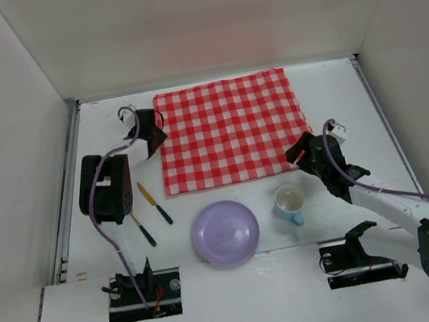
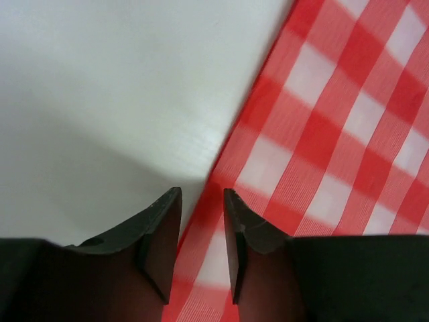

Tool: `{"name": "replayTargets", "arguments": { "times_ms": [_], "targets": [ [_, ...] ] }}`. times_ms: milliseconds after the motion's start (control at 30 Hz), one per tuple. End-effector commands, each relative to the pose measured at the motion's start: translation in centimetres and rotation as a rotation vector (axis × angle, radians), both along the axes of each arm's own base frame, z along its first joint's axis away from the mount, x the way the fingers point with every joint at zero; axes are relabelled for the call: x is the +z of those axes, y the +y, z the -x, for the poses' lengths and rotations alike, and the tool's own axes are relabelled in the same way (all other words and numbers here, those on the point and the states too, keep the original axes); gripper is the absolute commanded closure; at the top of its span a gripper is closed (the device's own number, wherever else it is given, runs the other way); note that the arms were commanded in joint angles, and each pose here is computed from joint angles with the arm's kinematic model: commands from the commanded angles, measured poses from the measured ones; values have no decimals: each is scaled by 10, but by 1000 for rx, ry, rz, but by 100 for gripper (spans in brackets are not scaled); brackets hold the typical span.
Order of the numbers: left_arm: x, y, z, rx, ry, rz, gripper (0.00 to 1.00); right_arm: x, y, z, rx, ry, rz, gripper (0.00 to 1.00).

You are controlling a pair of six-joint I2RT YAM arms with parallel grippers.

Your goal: Set the dinner table for one person

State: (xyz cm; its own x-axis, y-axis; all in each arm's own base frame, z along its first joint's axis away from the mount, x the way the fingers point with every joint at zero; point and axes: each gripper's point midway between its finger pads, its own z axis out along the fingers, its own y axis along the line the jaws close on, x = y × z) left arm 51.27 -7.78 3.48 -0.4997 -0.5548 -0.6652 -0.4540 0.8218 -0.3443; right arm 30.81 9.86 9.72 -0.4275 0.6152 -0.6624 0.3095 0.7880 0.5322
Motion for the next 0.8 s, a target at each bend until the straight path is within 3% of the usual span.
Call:
{"name": "replayTargets", "arguments": {
  "times_ms": [0, 167, 300, 367, 533, 767],
  "targets": [
    [60, -12, 26, -20, -150, 35, 66, 4, -3, 9, -18, -10, 14, 23],
    [66, -39, 91, -75, -183, 20, 55, 6, -12, 14, -46, -6, 35, 28],
    [57, -32, 143, -71, -172, 26, 52, 14, -15, 20, -48, -29, 41, 51],
    [54, -20, 164, -58, -166, 28, 52, 21, -12, 25, -31, -47, 46, 56],
    [38, -3, 203, -57, -106, 22, 48, 43, -14, 33, -7, -89, 100, 51],
    [10, -29, 210, -173, -13, 19, 48, 59, -10, 45, 23, -119, 99, 40]
  ]
}}
